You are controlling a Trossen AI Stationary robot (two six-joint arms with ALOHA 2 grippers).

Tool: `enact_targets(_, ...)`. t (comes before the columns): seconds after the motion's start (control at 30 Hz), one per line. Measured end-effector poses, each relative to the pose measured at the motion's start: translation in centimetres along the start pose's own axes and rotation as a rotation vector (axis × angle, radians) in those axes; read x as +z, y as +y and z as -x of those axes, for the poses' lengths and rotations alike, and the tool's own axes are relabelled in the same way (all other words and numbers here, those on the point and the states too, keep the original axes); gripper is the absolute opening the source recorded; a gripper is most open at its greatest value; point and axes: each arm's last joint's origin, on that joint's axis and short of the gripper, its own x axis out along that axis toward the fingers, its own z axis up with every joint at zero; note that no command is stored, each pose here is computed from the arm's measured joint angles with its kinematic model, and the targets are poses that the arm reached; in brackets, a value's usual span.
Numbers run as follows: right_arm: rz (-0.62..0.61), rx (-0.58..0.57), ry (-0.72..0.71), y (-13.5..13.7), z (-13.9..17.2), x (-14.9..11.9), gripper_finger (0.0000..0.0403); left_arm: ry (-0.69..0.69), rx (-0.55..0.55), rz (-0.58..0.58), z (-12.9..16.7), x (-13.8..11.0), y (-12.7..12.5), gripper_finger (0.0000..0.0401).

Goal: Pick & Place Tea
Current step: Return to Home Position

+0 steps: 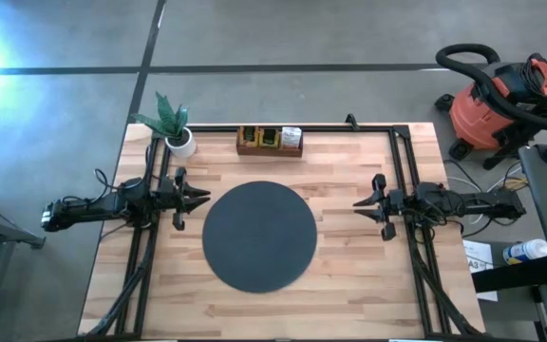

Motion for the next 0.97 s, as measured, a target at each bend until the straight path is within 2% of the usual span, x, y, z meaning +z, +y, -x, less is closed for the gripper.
enact_targets(0.73,0.000,0.000,0.000,0.00,0.00,0.01,0.0089,0.000,0.000,0.000,0.00,-0.01,0.00,0.0071)
enact_targets(0.97,0.000,0.000,-0.001,0.00,0.00,0.02,0.0081,0.000,0.000,0.000,0.00,0.00,0.00,0.0071)
